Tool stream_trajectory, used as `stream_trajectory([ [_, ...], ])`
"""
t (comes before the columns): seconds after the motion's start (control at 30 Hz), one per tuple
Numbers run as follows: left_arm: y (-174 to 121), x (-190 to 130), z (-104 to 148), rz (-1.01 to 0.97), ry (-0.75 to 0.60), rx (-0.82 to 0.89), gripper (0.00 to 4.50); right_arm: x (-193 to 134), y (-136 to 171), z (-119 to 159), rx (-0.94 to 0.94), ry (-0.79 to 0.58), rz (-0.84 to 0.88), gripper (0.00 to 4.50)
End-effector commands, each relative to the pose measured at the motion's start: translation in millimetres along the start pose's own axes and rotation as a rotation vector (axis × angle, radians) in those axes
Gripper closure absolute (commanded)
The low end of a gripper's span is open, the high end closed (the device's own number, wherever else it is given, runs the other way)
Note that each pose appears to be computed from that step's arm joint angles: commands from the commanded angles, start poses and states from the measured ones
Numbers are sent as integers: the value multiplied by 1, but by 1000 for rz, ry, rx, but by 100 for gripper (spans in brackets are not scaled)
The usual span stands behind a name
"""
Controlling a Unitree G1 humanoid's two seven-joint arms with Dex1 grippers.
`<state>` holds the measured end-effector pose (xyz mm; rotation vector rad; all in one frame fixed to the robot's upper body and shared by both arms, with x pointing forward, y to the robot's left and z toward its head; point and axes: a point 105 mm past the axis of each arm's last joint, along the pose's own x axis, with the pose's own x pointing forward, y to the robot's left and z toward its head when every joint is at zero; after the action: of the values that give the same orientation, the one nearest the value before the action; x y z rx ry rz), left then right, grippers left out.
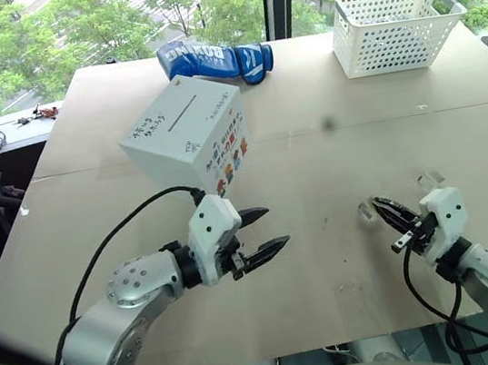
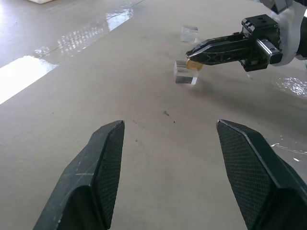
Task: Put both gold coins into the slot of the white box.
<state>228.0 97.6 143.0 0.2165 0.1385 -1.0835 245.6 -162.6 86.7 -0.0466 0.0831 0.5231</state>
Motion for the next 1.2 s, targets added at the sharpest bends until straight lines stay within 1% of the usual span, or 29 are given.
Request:
stream_trajectory([
  [0.03, 0, 0, 5, 8, -24, 23, 137, -1, 2, 8, 30, -28, 16, 446],
  [0.2, 1, 1, 11, 23, -67, -6, 137, 1, 3, 31, 176, -137, 13, 446],
  [0.27, 1, 3, 19, 20, -122, -51, 137, 3, 3, 48, 268, -207, 26, 446],
  [0.4, 5, 0, 43, 8, -285, -206, 137, 8, 7, 81, 441, -321, 86, 446],
  [0.57, 19, -7, 73, 24, -490, -372, 137, 21, 24, 134, 599, -452, 249, 446],
  [0.67, 32, -12, 110, 10, -719, -485, 137, 33, 42, 169, 683, -526, 396, 446],
  [0.8, 38, -12, 134, -30, -872, -570, 137, 44, 58, 198, 758, -589, 515, 446],
  [0.9, 42, -8, 144, -25, -960, -630, 137, 48, 65, 218, 829, -646, 582, 446],
  [1.0, 39, 2, 148, -26, -981, -659, 137, 51, 71, 229, 872, -670, 625, 446],
  [1.2, 30, 7, 148, -68, -991, -699, 137, 50, 89, 229, 858, -637, 705, 446],
])
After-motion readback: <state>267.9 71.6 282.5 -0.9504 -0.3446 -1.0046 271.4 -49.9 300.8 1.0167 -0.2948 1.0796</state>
